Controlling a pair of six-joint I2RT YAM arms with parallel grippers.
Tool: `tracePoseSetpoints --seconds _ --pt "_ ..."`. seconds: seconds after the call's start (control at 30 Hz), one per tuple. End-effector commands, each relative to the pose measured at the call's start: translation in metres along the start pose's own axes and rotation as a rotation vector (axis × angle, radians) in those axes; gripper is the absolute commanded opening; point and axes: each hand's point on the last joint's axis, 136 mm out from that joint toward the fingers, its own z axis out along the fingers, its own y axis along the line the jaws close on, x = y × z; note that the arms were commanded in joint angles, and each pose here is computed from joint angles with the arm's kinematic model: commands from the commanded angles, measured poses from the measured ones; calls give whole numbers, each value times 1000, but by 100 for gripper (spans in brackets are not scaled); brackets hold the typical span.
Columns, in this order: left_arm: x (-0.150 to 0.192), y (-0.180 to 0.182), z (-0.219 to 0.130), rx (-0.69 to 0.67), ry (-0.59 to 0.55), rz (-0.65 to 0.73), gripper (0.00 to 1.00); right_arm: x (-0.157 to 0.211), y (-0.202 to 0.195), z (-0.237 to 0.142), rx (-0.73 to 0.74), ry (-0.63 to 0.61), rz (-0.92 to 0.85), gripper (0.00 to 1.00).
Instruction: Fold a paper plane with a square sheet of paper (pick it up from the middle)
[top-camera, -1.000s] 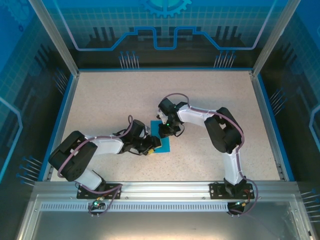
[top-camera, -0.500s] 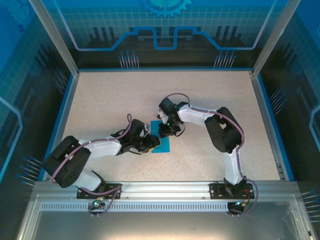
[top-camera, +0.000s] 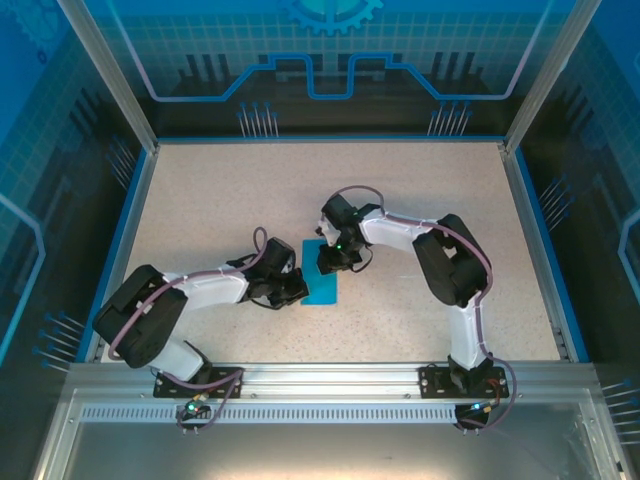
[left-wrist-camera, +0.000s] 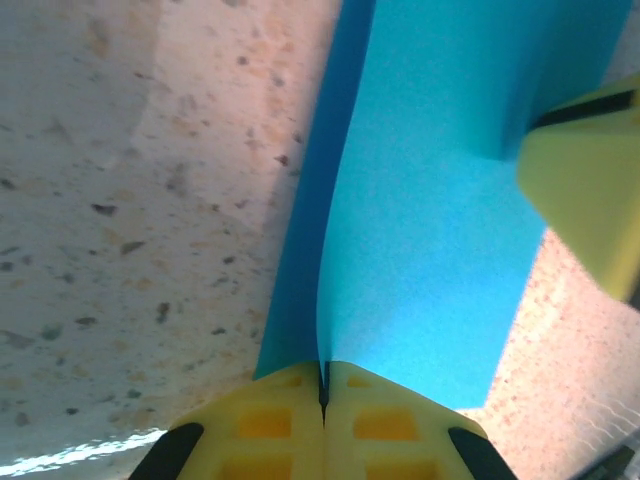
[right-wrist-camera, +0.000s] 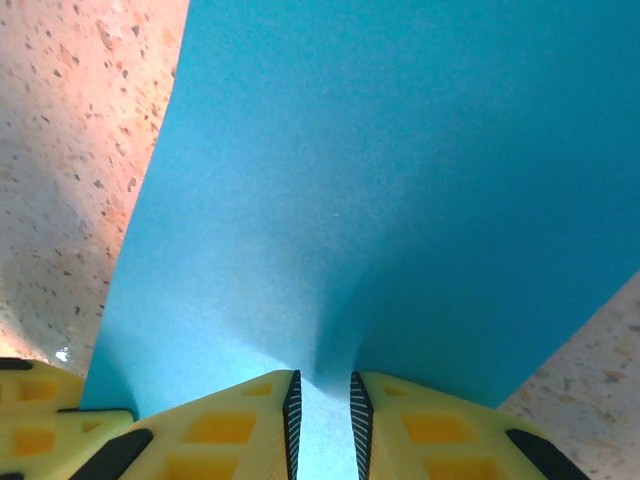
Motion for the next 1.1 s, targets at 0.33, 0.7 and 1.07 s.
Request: tracePoseSetpoints --seconds 0.33,0.7,1.07 --pt "-4 1 -9 -74 -6 55 5 -31 -6 -8 -31 -78 36 21" --pt "2 -42 -12 145 32 58 30 -22 -25 0 3 -43 84 20" --pt "-4 -63 -3 229 54 50 36 -17 -23 5 -53 -22 122 20"
